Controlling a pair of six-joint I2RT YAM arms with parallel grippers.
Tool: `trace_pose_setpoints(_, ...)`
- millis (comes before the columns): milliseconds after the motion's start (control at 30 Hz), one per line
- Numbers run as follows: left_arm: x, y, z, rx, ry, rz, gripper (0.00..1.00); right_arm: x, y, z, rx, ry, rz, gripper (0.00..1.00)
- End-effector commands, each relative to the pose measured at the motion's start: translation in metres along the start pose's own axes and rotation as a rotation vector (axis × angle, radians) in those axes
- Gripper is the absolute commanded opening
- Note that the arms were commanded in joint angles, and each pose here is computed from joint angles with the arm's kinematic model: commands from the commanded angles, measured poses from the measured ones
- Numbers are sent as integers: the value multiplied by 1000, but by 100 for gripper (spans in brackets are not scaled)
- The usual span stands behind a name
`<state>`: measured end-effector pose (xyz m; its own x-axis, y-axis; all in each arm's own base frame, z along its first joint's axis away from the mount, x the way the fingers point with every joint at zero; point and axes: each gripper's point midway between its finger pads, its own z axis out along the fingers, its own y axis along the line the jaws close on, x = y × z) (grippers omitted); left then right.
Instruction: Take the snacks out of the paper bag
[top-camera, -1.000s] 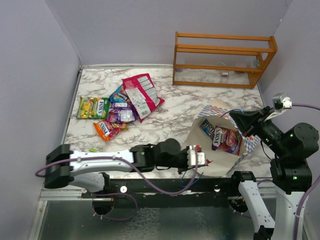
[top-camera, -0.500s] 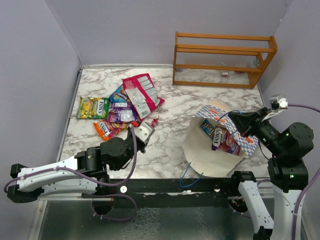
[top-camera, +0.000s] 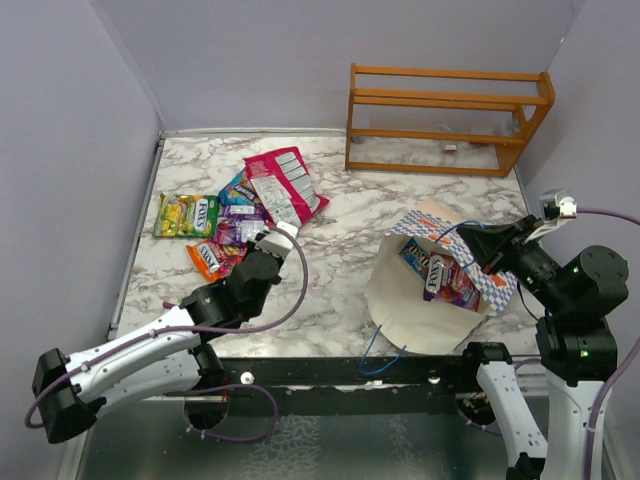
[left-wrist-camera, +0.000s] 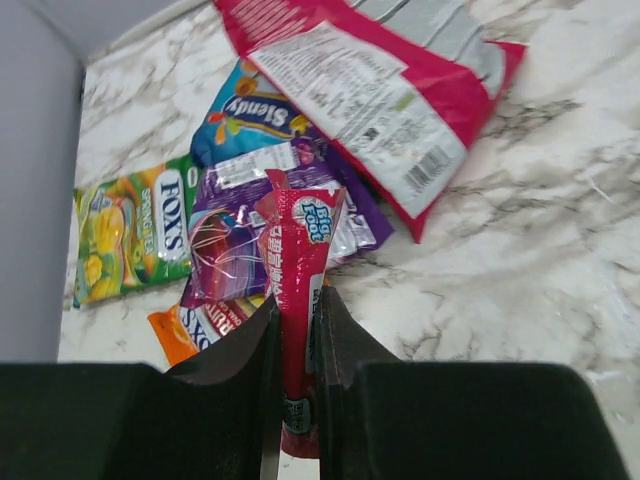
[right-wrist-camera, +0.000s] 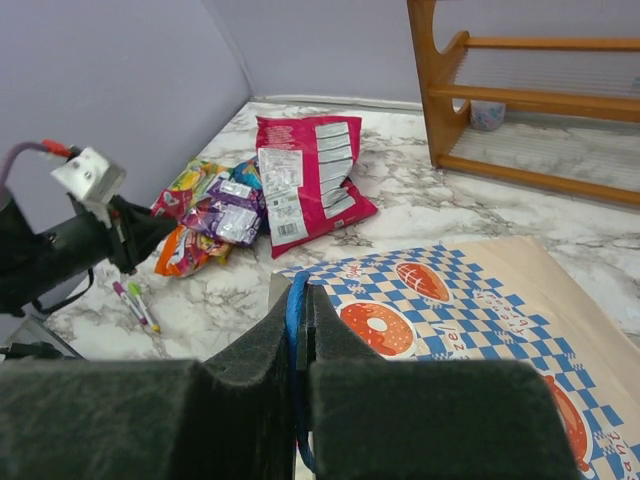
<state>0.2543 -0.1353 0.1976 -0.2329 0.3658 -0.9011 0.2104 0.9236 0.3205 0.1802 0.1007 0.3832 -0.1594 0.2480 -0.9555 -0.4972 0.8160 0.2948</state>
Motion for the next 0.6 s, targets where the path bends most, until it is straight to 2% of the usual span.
trace_pose_setpoints(0, -19, 32, 37, -58, 18, -208, 0, -15, 5, -7, 14, -40, -33, 2)
trace_pose_setpoints(100, -21, 63, 68, -124, 60, -344, 0, -17, 7, -7, 3, -45, -31, 2)
trace_pose_setpoints(300, -18, 132, 111, -385, 134, -535, 0, -20, 13, -8, -19, -49, -20, 2)
trace_pose_setpoints(400, 1, 146, 132, -419, 165, -525, 0, -22, 15, -9, -20, -49, -22, 2)
trace_pose_setpoints(567, 56, 167, 142, -481, 315, -514, 0, -21, 13, -12, -6, -44, -28, 2)
